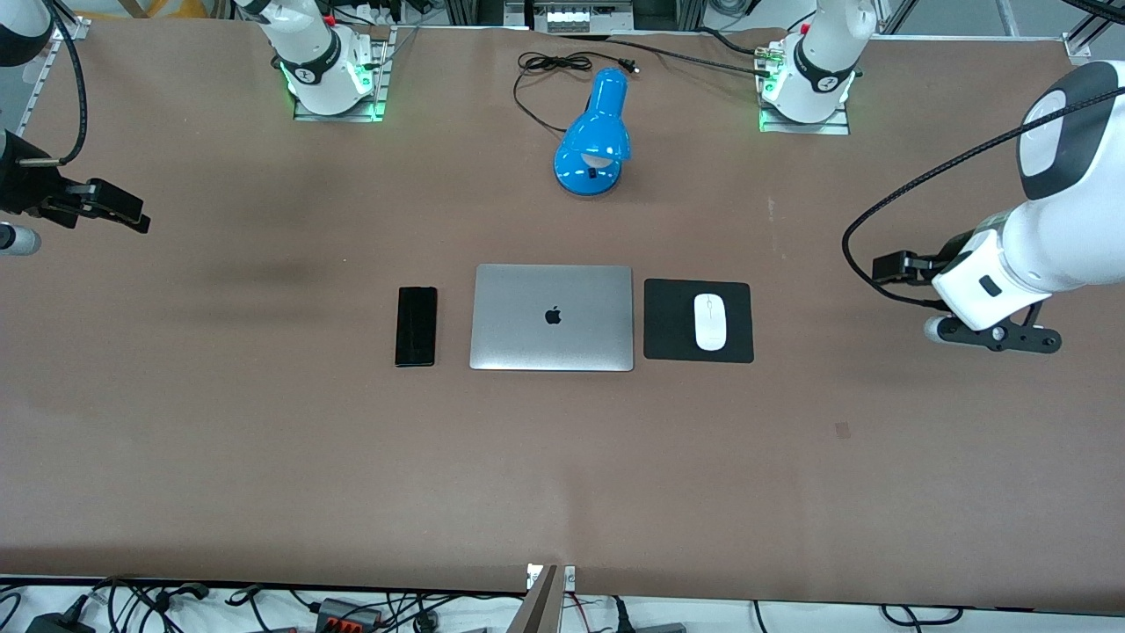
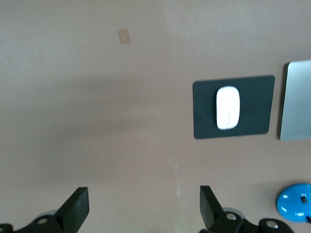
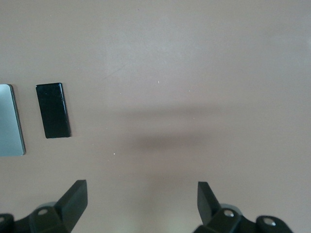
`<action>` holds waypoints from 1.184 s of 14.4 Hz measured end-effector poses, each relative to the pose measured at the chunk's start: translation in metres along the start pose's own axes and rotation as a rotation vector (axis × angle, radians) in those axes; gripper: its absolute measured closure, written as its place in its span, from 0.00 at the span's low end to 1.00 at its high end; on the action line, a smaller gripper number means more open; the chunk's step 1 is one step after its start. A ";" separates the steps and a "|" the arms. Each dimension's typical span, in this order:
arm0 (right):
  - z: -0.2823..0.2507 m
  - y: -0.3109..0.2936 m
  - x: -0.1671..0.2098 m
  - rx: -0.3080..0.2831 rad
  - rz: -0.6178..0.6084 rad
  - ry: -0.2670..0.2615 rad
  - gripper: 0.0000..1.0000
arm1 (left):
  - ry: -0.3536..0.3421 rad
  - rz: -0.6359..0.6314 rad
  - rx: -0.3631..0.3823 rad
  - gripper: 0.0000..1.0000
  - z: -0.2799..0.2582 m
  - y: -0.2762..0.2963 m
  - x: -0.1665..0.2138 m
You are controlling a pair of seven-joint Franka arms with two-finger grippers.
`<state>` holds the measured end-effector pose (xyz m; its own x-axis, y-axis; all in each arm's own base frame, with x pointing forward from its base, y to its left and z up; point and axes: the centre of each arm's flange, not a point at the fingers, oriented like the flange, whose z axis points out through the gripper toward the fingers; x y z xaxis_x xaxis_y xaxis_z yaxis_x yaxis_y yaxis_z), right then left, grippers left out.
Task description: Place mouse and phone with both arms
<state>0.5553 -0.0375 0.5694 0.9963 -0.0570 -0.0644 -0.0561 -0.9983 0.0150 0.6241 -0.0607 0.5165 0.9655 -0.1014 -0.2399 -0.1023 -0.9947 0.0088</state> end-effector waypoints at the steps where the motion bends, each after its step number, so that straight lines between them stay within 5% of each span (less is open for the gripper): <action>1: 0.000 0.000 0.000 0.000 0.000 0.000 0.00 | 0.011 0.000 -0.003 0.00 -0.004 0.000 0.000; 6: -0.005 0.000 0.001 0.000 0.000 0.011 0.00 | 0.128 -0.021 -0.017 0.00 -0.046 -0.015 0.011; 10: -0.007 -0.003 0.001 0.000 -0.005 0.015 0.00 | 0.140 -0.165 -0.027 0.00 -0.046 -0.018 0.014; 14: -0.007 -0.003 0.001 0.000 -0.006 0.015 0.00 | 0.236 -0.181 -0.019 0.00 -0.036 0.000 -0.012; 17: -0.007 -0.003 0.001 0.000 -0.007 0.015 0.00 | 0.230 -0.178 -0.021 0.00 -0.028 0.008 -0.048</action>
<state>0.5570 -0.0341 0.5761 0.9975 -0.0502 -0.0496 -0.0496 -0.9987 0.0149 0.5837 -0.0648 0.5552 0.9970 0.0760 -0.0133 0.0761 -0.9971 0.0072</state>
